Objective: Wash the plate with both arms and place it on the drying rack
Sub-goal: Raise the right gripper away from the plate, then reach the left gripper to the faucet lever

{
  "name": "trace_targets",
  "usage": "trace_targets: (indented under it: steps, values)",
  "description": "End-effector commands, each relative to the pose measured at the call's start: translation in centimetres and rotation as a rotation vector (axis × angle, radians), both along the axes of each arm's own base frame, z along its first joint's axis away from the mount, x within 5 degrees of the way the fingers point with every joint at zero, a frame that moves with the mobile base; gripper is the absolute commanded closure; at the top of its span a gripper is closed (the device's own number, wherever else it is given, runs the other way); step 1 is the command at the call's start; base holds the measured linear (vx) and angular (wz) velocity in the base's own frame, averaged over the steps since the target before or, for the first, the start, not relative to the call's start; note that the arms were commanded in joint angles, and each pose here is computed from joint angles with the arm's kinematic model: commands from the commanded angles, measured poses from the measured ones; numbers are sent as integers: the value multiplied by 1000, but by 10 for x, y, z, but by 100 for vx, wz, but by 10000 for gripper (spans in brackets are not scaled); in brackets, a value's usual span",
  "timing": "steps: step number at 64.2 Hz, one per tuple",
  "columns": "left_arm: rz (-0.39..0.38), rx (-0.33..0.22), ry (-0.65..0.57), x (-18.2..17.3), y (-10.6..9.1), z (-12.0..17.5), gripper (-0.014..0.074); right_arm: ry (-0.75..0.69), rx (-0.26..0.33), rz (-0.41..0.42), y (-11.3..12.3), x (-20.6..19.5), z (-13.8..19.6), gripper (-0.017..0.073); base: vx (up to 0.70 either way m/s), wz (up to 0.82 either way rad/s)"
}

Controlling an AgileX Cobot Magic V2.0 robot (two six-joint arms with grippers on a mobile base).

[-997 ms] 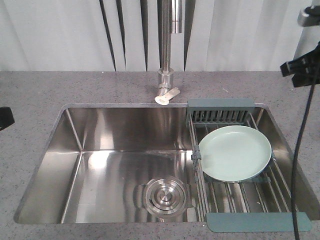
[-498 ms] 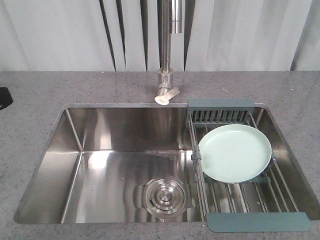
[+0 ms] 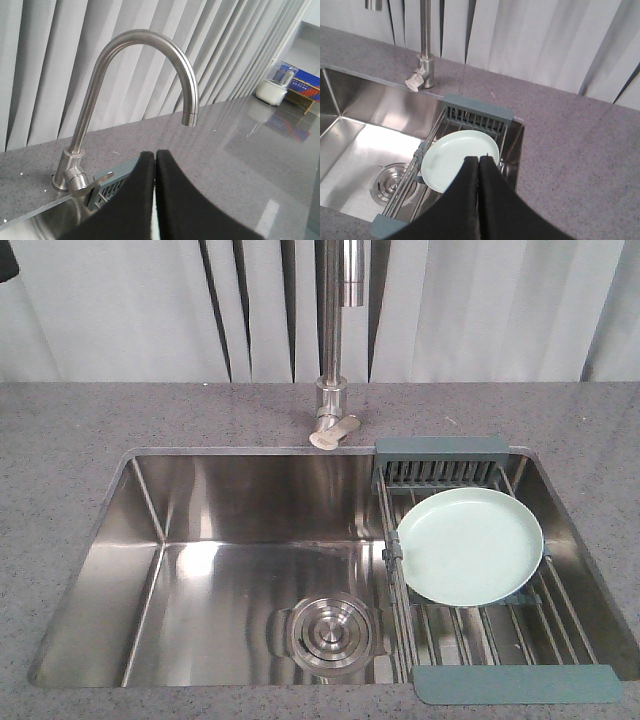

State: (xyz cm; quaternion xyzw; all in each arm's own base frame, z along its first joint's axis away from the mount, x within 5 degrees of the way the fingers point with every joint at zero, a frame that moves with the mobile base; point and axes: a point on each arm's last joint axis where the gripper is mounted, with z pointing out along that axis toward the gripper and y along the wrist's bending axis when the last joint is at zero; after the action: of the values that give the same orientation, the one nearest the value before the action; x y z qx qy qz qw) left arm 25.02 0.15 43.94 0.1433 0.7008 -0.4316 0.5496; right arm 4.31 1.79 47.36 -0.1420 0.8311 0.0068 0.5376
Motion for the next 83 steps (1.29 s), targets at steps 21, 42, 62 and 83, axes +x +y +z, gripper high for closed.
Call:
trace_targets:
  steps: [21,42,62,83]
  values:
    - [2,-199,-9,78,-24,10,600,-80,3,-28,-1,-6,-23,566,0,0]
    - [-181,-209,152,144,-84,-49,600,-77,3,-28,-1,-6,-23,566,0,0]
    - [-298,-215,306,172,-132,-111,600,-55,1,-24,-1,-7,-25,566,0,0]
    - [-406,-232,392,171,-173,-142,600,-51,0,-23,-1,-6,-26,566,0,0]
